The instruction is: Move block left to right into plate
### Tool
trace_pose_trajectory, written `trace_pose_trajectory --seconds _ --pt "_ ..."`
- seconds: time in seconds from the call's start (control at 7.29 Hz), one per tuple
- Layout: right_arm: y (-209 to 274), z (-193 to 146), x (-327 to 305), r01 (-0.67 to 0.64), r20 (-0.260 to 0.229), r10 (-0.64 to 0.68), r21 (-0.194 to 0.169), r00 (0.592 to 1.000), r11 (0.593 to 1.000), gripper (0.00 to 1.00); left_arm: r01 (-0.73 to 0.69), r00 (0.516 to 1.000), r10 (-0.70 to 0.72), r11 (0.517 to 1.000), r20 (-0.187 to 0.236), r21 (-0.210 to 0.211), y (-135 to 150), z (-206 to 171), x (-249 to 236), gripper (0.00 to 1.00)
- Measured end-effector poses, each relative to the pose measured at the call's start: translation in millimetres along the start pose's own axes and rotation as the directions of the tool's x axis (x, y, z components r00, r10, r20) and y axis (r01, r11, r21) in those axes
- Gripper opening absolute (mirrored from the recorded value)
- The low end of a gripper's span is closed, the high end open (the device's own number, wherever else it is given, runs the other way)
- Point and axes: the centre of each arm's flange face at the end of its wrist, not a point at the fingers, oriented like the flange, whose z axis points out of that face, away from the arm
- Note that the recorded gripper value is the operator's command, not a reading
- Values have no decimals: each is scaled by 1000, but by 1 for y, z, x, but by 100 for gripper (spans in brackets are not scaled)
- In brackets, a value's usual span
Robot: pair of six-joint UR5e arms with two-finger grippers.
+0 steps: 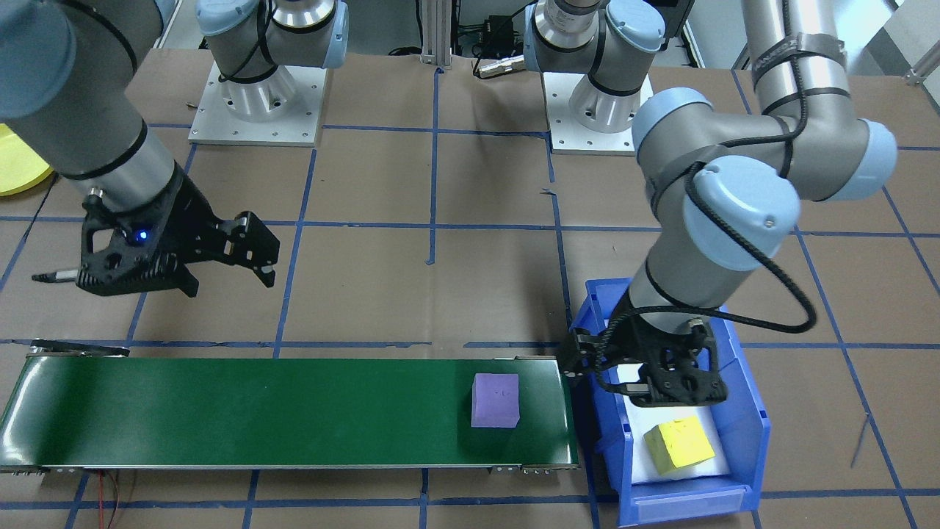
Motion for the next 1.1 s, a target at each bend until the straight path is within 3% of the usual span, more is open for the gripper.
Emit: trace_pose_trajectory --seconds 0.27,0.55,1.1 --pt "-23 40 3 -64 54 63 12 997 998 99 31 998 -30 999 50 -14 -25 18 -63 100" --pt "-34 67 -1 -124 100 123 11 987 992 98 62 998 -61 997 21 -46 -38 50 -100 100" --pt "-33 104 -6 -168 124 171 -37 977 985 98 20 1000 -20 996 5 -88 -45 104 -114 100"
